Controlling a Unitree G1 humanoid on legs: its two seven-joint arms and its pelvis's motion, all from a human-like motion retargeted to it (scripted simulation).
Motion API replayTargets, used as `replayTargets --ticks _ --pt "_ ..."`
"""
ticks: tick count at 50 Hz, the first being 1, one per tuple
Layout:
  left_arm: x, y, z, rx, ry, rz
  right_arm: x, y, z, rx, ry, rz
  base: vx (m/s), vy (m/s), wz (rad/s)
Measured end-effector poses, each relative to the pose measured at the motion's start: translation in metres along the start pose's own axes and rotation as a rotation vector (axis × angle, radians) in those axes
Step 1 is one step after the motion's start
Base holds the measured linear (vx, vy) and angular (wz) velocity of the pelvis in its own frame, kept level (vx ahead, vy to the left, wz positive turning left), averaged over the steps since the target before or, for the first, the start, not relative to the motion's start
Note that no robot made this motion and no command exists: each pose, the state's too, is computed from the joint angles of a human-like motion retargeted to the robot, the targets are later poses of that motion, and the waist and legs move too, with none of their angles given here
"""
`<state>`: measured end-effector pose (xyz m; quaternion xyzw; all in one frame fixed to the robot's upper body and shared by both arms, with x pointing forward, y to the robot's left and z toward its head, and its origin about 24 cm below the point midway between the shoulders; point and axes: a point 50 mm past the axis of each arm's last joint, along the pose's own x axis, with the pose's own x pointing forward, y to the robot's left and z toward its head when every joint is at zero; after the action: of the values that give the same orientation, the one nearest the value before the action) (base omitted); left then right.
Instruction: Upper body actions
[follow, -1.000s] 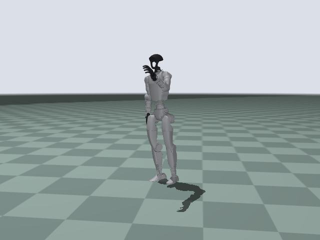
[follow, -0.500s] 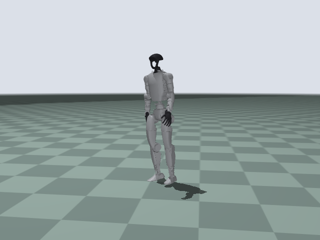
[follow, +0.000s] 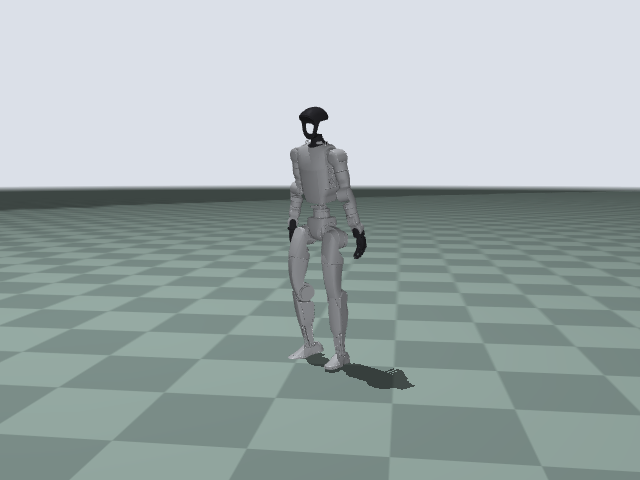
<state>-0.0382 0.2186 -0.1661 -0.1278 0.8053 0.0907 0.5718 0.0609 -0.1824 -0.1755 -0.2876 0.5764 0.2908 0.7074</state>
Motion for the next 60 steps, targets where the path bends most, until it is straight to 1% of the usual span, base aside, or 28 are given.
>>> replayTargets --ticks 8,15,18,22,25,27,29,32,37,43,45,47,50,55,58,60 --pt "-0.035 -0.001 0.093 0.097 -0.327 0.137 -0.004 -0.009 -0.018 0.086 0.039 -0.077 0.09 -0.12 0.02" --pt "-0.089 -0.011 0.17 0.224 -0.629 0.197 -0.005 -0.031 -0.001 0.19 -0.061 -0.199 0.18 -0.17 0.48" --pt "-0.118 -0.052 0.206 0.286 -0.809 0.2 -0.011 -0.066 0.024 0.217 -0.166 -0.292 -0.15 -0.05 0.53" --pt "-0.172 -0.103 0.245 0.344 -1.116 0.147 -0.035 -0.124 0.071 0.147 -0.368 -0.474 -0.21 0.11 0.25" --pt "-0.23 -0.142 0.269 0.411 -1.335 0.106 -0.068 -0.17 0.119 0.111 -0.542 -0.606 -0.42 0.12 -0.3" --pt "-0.271 -0.16 0.279 0.467 -1.456 0.095 -0.096 -0.197 0.148 0.08 -0.654 -0.674 -0.48 0.07 -0.73" --pt "-0.314 -0.166 0.287 0.495 -1.58 0.1 -0.128 -0.22 0.178 0.023 -0.764 -0.738 -0.41 0.08 -0.69" --pt "-0.373 -0.17 0.292 0.477 -1.754 0.126 -0.183 -0.247 0.217 -0.09 -0.918 -0.831 -0.32 0.07 -0.8" --pt "-0.452 -0.175 0.284 0.413 -1.991 0.125 -0.27 -0.27 0.259 -0.277 -1.114 -0.958 -0.17 0.06 -1.04" --pt "-0.517 -0.177 0.264 0.286 -2.216 0.12 -0.351 -0.266 0.288 -0.442 -1.309 -1.103 -0.1 0.09 -0.92" --pt "-0.531 -0.18 0.256 0.262 -2.278 0.099 -0.371 -0.263 0.291 -0.478 -1.365 -1.134 0.01 0.26 -0.5" --pt "-0.529 -0.182 0.254 0.274 -2.287 0.059 -0.373 -0.261 0.291 -0.496 -1.381 -1.121 0.03 0.27 -0.3" --pt "-0.514 -0.178 0.258 0.302 -2.243 -0.006 -0.363 -0.257 0.293 -0.503 -1.386 -1.056 0.06 0.24 -0.35" --pt "-0.48 -0.163 0.271 0.261 -2.154 0.004 -0.326 -0.251 0.293 -0.447 -1.369 -0.93 0.13 0.18 -0.26" --pt "-0.474 -0.161 0.273 0.197 -2.152 -0.022 -0.32 -0.25 0.294 -0.415 -1.38 -0.911 0.05 0.05 -0.06" --pt "-0.48 -0.163 0.271 0.179 -2.167 -0.067 -0.326 -0.253 0.294 -0.411 -1.396 -0.922 -0.01 -0.06 0.05"
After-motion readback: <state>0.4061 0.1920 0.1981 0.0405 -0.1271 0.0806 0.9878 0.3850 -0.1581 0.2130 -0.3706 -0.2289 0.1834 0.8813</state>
